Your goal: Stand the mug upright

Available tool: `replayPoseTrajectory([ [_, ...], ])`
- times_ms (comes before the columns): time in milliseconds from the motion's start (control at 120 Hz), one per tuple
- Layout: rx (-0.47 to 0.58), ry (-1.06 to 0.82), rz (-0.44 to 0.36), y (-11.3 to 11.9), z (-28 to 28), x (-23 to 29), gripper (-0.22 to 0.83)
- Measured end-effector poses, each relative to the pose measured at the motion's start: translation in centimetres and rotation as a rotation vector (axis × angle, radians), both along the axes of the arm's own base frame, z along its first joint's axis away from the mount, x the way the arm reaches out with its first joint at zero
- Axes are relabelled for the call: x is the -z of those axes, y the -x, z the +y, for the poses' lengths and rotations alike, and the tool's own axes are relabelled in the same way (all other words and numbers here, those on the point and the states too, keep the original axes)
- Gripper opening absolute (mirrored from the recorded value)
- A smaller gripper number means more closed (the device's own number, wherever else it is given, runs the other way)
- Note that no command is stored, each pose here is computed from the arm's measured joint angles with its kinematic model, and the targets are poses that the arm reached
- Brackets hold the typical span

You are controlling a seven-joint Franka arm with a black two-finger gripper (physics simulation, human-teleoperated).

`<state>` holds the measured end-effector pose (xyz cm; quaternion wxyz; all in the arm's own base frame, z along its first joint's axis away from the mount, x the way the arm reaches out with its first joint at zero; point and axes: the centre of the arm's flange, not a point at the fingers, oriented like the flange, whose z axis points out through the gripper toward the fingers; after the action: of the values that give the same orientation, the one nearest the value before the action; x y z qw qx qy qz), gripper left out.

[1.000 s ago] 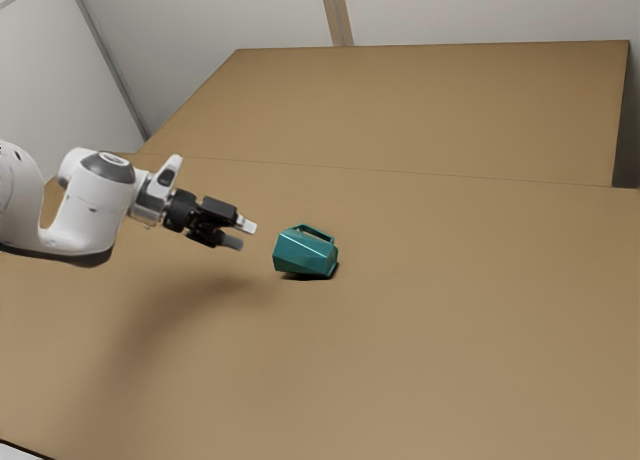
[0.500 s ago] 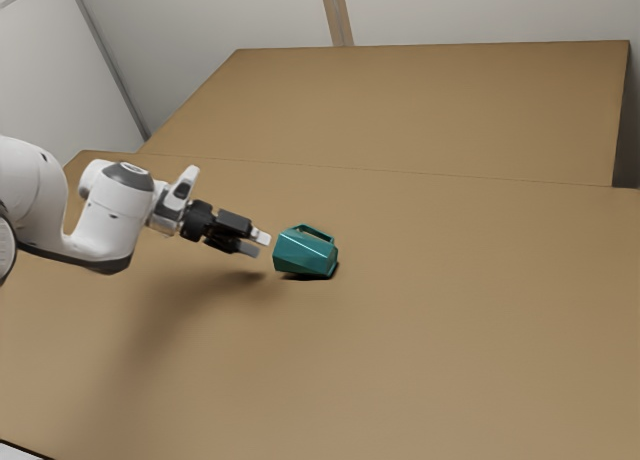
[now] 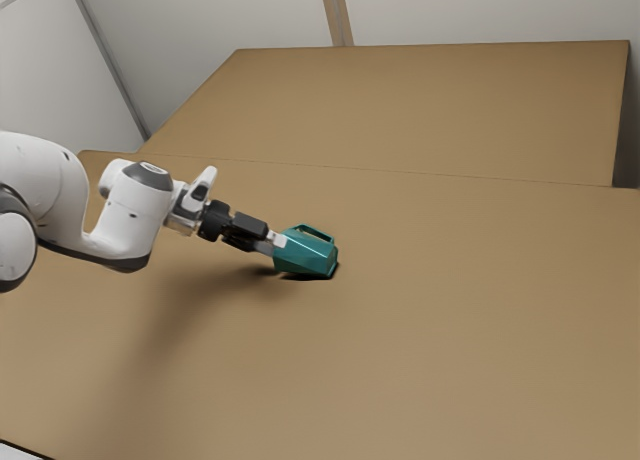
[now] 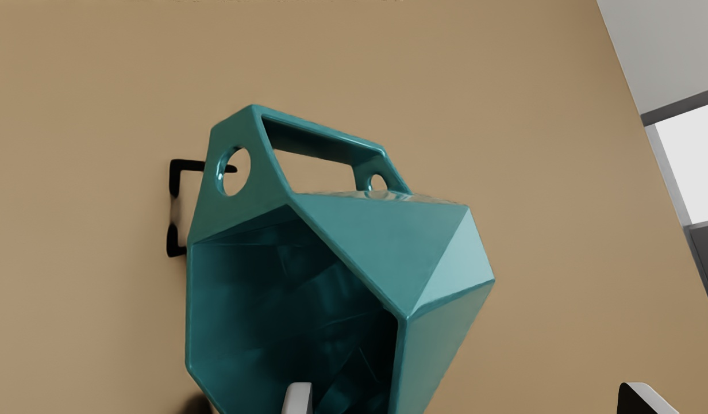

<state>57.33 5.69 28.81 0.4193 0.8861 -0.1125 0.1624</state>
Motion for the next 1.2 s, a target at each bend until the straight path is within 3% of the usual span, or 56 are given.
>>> replayPoseTrajectory([
  [733,0.053,0.008,-0.020,-1.4,-2.9,1.3,0.57],
  [1200,0.054,0.012,-0.024,-1.5,-3.2,1.3,0.05],
])
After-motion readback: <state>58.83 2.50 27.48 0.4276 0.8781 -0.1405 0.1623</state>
